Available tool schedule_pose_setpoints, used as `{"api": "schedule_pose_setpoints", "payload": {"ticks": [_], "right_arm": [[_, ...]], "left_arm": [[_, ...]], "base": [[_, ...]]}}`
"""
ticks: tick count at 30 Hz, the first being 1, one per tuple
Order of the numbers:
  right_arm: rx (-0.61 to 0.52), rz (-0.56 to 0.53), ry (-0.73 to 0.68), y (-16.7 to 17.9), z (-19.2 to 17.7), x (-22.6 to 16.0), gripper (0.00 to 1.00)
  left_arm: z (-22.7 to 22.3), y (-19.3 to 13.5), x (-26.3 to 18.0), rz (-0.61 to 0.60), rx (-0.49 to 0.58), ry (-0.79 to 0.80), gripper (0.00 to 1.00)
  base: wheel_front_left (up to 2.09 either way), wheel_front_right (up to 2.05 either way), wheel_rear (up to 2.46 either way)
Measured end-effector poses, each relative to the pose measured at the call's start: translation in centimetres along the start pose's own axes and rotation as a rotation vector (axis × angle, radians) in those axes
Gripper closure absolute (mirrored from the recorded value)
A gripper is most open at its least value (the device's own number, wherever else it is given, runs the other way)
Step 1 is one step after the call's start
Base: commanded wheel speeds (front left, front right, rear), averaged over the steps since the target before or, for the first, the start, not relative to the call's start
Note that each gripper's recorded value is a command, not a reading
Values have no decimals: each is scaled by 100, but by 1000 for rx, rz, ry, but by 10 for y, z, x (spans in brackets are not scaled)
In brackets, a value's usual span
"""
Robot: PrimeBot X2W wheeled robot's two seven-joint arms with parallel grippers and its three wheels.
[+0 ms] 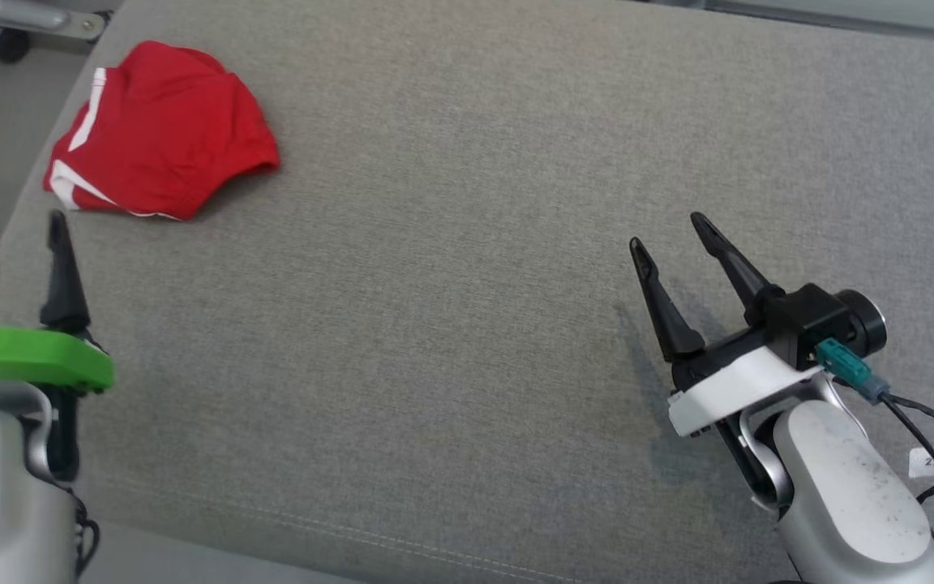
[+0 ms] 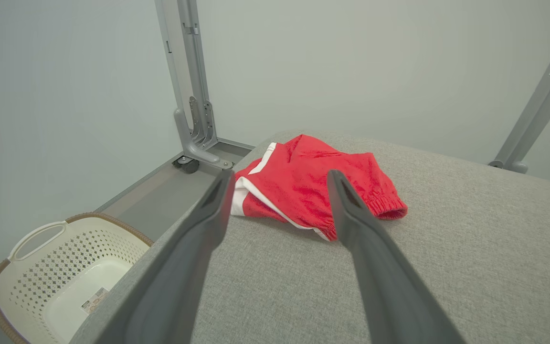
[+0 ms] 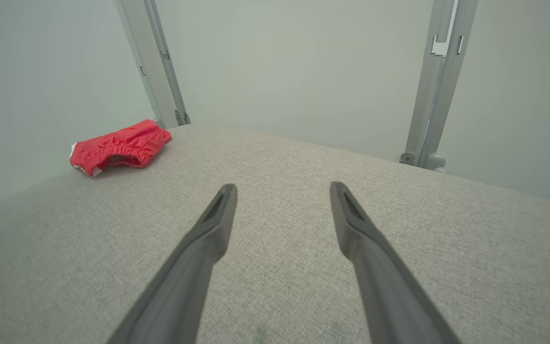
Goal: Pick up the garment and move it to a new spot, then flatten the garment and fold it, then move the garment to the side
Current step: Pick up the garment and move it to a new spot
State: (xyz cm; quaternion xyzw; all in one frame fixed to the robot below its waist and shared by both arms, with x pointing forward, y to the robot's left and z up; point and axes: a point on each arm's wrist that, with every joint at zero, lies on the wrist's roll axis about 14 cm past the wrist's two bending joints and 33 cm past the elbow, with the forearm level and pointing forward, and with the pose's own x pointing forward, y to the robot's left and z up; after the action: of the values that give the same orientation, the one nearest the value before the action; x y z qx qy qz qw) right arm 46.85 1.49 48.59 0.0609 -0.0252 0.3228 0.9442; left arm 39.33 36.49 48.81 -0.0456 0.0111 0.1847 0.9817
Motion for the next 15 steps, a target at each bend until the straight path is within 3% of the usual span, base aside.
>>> {"api": "schedule_pose_setpoints", "payload": {"ticks": [2, 8, 15], "right_arm": [[-11, -24, -5, -17, -4, -2, 0], [-35, -80, -17, -44, -5, -10, 0], [-51, -154, 23, -75, -22, -27, 0]], "left_arm": [[-2, -4, 35, -35, 37, 28, 0], [-33, -20, 72, -69, 48, 125, 0], [-99, -36, 86, -63, 17, 313, 0]], "base": [[0, 0, 0], [0, 0, 0], [0, 0, 0]]}}
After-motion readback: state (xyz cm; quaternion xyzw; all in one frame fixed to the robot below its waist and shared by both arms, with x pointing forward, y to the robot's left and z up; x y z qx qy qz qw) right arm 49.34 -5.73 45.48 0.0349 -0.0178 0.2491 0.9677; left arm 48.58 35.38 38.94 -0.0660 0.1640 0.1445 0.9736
